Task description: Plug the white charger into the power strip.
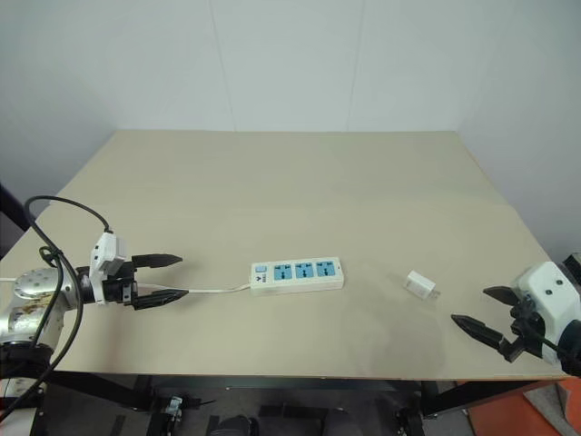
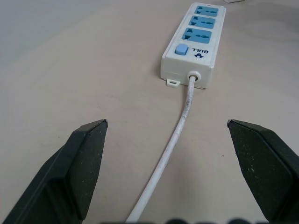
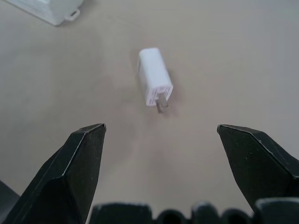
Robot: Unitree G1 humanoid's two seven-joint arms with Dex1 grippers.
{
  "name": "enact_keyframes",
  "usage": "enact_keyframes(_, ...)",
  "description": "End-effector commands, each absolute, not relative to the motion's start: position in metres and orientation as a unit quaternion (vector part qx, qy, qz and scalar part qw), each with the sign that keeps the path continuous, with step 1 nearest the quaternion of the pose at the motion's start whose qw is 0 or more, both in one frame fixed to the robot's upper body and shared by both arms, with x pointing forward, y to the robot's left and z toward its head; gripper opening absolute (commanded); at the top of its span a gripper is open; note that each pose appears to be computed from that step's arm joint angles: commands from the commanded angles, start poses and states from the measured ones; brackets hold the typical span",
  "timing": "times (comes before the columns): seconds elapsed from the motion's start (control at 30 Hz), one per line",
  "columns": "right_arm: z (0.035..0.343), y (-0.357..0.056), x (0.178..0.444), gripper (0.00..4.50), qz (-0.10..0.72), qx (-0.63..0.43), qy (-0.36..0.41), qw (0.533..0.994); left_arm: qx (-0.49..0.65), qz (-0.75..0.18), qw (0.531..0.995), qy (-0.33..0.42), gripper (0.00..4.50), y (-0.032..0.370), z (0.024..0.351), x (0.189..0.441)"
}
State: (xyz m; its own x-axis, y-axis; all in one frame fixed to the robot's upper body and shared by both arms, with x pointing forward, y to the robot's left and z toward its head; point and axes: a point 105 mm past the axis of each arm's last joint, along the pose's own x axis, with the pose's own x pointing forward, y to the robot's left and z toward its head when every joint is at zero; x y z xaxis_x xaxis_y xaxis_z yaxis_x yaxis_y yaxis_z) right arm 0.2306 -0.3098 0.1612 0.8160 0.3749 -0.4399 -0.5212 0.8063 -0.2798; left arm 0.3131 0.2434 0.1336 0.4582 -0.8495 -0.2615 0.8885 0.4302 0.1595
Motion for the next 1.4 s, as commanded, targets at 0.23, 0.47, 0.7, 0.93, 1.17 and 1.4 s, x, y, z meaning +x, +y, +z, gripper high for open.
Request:
enact_keyframes(0.23, 0.174, -0.311, 0.229, 4.5, 0.234, -0.215, 0.167, 0.933, 0.143, -0.522, 0.84, 0.036, 4.48, 0.238, 0.145, 0.318)
enact_keyframes(0.47, 0.173, -0.311, 0.225, 4.5, 0.231, -0.217, 0.169, 0.933, 0.142, -0.529, 0.836, 0.037, 4.48, 0.237, 0.144, 0.318)
enact_keyframes(0.7, 0.172, -0.31, 0.224, 4.5, 0.233, -0.222, 0.172, 0.931, 0.124, -0.576, 0.808, -0.004, 4.48, 0.222, 0.151, 0.319)
enact_keyframes(0.93, 0.172, -0.301, 0.229, 4.5, 0.238, -0.232, 0.161, 0.929, 0.124, -0.642, 0.755, -0.046, 4.48, 0.177, 0.157, 0.333)
enact_keyframes(1.17, 0.17, -0.289, 0.229, 4.5, 0.245, -0.241, 0.149, 0.927, 0.121, -0.653, 0.747, -0.036, 4.48, 0.152, 0.132, 0.349)
enact_keyframes(1.4, 0.185, -0.285, 0.219, 4.5, 0.229, -0.253, 0.129, 0.931, 0.15, -0.656, 0.739, -0.038, 4.48, 0.138, 0.121, 0.356)
